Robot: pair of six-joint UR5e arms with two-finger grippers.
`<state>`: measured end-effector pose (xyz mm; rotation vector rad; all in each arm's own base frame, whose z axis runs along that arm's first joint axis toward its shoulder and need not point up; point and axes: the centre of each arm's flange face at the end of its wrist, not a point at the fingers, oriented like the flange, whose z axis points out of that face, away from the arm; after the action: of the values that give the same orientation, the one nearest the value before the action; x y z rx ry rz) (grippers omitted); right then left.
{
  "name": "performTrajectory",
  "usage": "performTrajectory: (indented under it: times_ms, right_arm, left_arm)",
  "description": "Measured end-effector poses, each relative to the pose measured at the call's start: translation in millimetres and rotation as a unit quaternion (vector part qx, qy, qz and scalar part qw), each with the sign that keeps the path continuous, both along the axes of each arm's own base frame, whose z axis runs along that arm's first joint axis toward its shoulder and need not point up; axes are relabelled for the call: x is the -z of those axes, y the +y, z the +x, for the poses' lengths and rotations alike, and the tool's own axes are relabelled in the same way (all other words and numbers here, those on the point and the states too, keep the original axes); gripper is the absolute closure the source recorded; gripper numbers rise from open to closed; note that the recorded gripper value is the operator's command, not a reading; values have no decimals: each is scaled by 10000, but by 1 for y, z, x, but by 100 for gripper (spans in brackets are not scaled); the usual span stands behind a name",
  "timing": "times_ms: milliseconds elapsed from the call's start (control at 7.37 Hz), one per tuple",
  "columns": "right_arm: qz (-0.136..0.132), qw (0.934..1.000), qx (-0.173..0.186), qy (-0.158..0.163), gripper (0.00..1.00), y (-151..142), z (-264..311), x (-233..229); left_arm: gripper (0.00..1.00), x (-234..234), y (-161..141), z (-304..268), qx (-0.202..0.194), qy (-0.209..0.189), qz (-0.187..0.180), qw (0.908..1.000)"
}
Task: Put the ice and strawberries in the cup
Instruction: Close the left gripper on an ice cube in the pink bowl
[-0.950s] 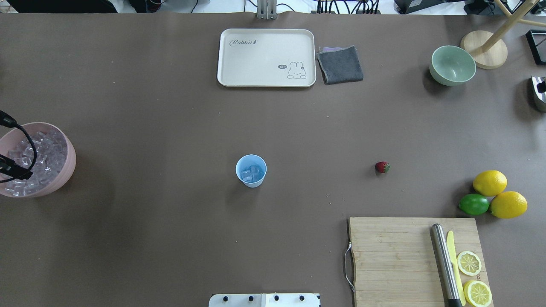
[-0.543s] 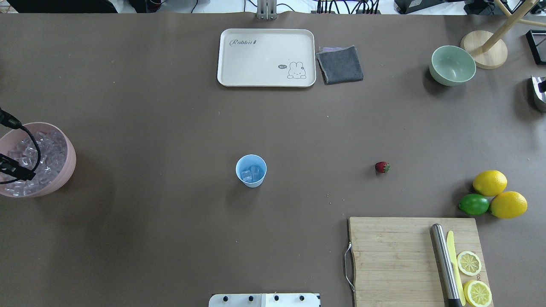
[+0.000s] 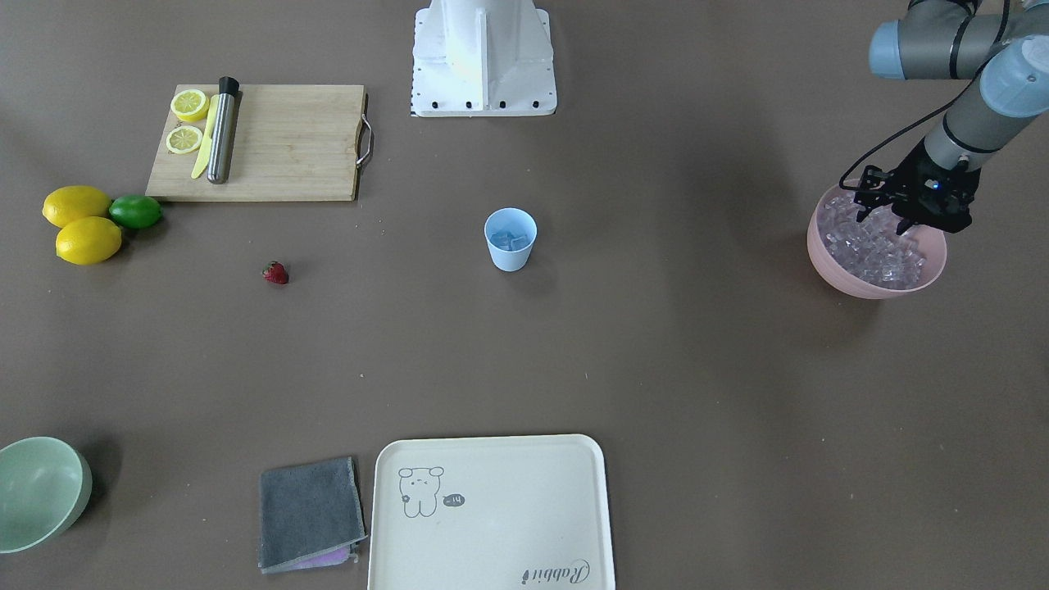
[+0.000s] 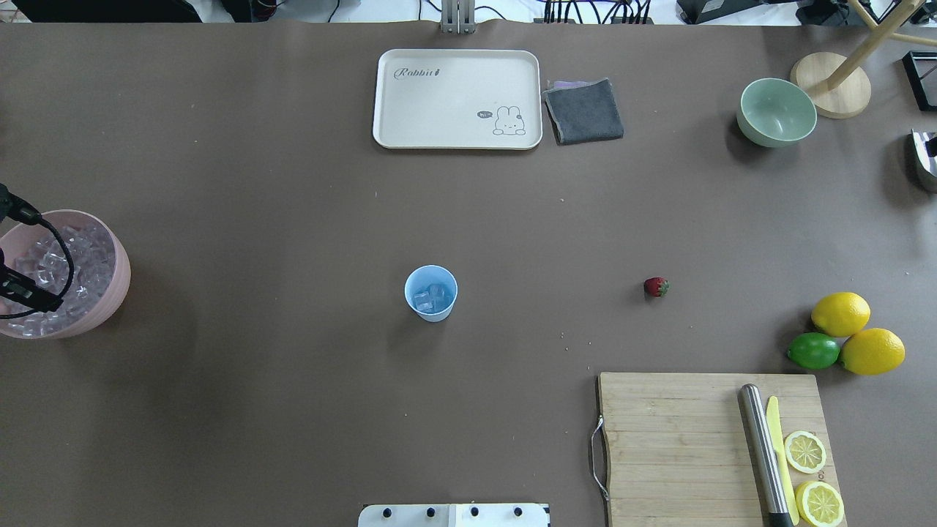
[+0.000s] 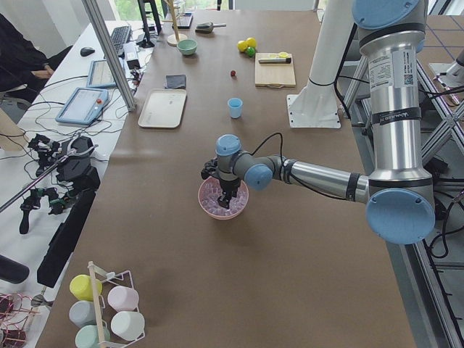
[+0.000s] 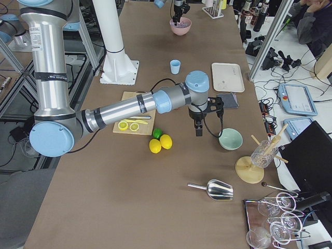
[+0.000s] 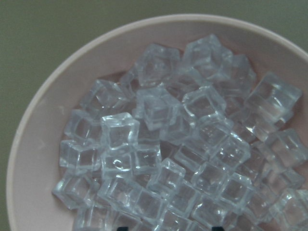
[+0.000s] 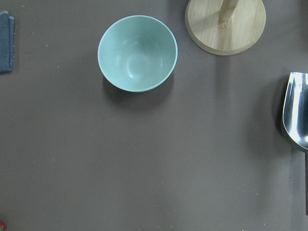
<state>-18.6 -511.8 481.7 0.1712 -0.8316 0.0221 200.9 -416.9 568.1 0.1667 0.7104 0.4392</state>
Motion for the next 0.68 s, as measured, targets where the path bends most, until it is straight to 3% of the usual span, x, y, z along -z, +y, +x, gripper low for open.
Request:
performTrajectory:
  times_ms: [543,678]
  right_arm:
    - [15,10000,-19,-2,0,-1,2,2]
    - [19,10000,-22,-3,0,-1,2,2]
  left_arm:
    - [44,-4,0,3,-15,-44,-22,10000]
    - [61,-6,0,4,-20,-60,-31,10000]
